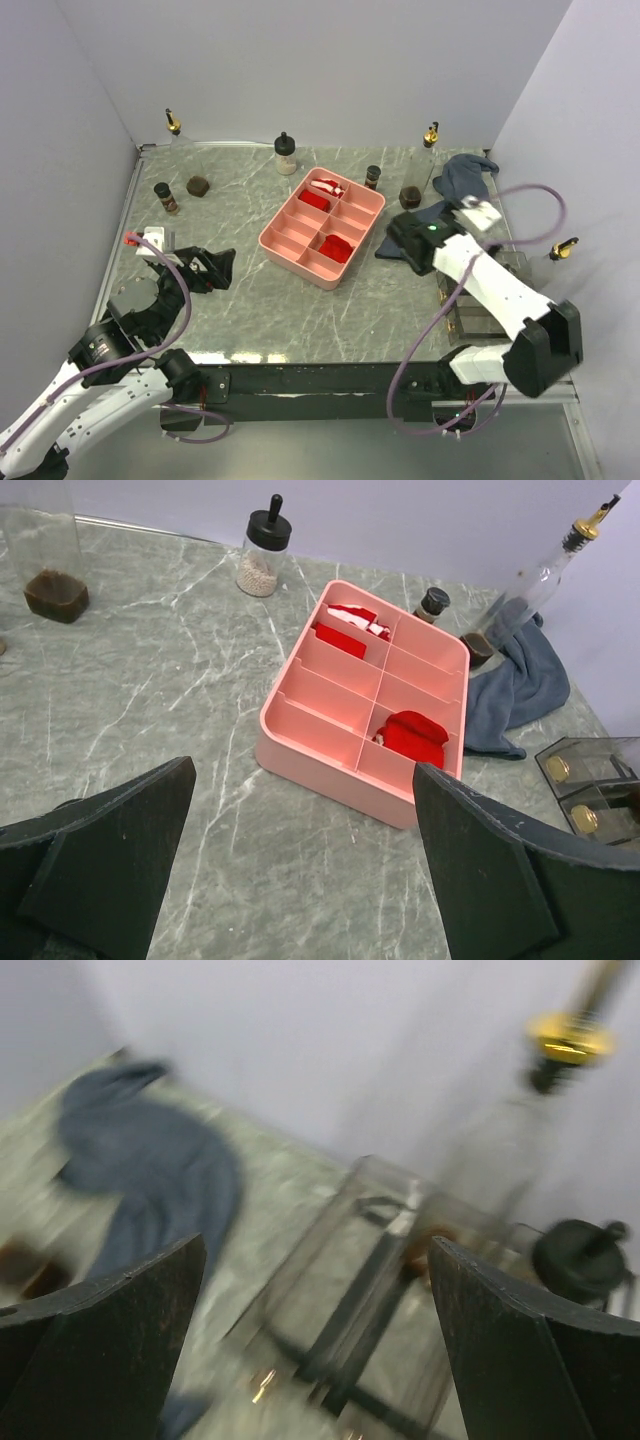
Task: Organize the condiment bottles
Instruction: Place the bottle in the storage box, then pick up the bottle from the center of the board, then place the bottle at the center of the board, then pick up the bottle from the center of the board, then place the bottle in the storage box.
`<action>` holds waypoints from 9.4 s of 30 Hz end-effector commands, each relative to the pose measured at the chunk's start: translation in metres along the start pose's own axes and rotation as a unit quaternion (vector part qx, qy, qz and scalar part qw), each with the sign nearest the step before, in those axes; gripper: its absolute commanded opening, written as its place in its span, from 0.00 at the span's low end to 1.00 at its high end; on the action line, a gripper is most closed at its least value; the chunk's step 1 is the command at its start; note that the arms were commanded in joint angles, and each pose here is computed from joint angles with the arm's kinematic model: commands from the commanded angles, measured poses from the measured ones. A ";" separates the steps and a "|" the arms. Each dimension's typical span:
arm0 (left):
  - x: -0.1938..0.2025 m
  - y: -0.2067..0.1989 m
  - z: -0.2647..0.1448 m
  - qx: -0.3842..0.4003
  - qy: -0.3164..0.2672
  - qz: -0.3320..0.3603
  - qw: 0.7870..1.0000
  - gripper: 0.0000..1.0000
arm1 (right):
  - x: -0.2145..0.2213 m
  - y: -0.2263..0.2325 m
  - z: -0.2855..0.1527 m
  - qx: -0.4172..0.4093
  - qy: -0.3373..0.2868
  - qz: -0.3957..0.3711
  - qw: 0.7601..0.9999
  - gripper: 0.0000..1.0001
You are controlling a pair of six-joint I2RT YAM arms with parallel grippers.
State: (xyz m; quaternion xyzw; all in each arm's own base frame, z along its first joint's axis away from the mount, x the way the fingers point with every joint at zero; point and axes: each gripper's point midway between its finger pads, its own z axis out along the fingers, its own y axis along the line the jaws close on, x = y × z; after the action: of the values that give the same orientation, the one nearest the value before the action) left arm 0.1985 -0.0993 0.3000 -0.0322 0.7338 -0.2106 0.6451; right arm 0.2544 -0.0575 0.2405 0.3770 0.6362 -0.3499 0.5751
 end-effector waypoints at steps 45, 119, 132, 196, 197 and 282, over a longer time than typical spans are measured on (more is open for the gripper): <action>0.001 0.004 0.011 -0.066 0.009 -0.109 0.992 0.97 | -0.241 0.151 -0.291 -0.671 0.051 0.178 0.718 1.00; 0.114 0.143 0.080 -0.395 0.100 -0.110 0.907 0.01 | 0.007 0.088 -0.275 -0.713 0.226 -0.005 0.663 0.94; 0.132 -0.041 0.056 -0.104 0.197 -0.011 0.975 0.01 | 0.030 0.038 -0.194 -0.559 0.254 0.051 0.787 1.00; 0.070 -0.017 0.014 -0.021 0.139 -0.001 0.990 0.97 | 0.125 0.100 -0.350 -0.686 0.338 -0.178 0.619 0.69; 0.068 -0.018 0.013 -0.015 0.135 -0.003 0.991 0.97 | 0.129 0.101 -0.349 -0.681 0.339 -0.184 0.623 0.69; 0.057 -0.011 -0.006 -0.023 0.103 -0.024 0.994 0.97 | 0.072 -0.026 0.121 0.196 0.236 0.212 0.928 0.00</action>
State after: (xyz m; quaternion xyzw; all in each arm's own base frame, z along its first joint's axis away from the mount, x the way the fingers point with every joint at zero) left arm 0.1799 -0.1290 0.2456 -0.0286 0.8057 -0.2072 0.5542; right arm 0.2838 -0.1626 0.1481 0.6728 0.6016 -0.2380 0.3588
